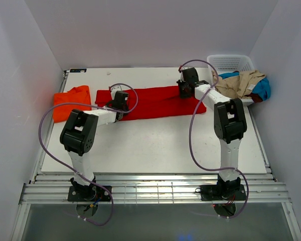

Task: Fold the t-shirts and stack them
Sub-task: Fold the other side of the tshirt into a rectangle

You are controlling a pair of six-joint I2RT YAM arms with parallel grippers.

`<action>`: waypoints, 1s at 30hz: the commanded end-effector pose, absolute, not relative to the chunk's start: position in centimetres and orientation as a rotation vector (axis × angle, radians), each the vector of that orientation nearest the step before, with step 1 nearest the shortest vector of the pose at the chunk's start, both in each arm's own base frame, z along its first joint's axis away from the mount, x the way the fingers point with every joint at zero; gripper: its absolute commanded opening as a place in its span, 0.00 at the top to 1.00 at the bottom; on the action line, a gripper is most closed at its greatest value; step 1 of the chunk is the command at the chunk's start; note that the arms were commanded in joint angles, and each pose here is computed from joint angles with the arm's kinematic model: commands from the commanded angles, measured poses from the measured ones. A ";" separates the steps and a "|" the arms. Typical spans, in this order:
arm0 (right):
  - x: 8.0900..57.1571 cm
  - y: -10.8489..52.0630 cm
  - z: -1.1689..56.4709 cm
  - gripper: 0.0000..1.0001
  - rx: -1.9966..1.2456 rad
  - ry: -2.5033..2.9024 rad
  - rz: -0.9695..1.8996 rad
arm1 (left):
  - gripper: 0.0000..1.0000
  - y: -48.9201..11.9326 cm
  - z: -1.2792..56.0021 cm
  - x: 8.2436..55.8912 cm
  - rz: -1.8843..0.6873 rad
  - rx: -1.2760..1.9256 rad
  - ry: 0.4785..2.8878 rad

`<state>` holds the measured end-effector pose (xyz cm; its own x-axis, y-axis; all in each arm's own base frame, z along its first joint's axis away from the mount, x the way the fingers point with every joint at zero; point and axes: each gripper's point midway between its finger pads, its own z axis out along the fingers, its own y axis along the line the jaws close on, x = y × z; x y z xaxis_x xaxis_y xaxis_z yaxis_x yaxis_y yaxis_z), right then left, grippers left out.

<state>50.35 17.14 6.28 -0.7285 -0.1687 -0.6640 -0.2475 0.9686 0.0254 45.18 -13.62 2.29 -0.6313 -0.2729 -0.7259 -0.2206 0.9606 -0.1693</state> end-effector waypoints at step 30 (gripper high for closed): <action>55.2 18.0 9.1 0.57 -0.345 2.356 0.105 | 1.00 -10.3 -3.0 36.6 0.089 -0.361 2.526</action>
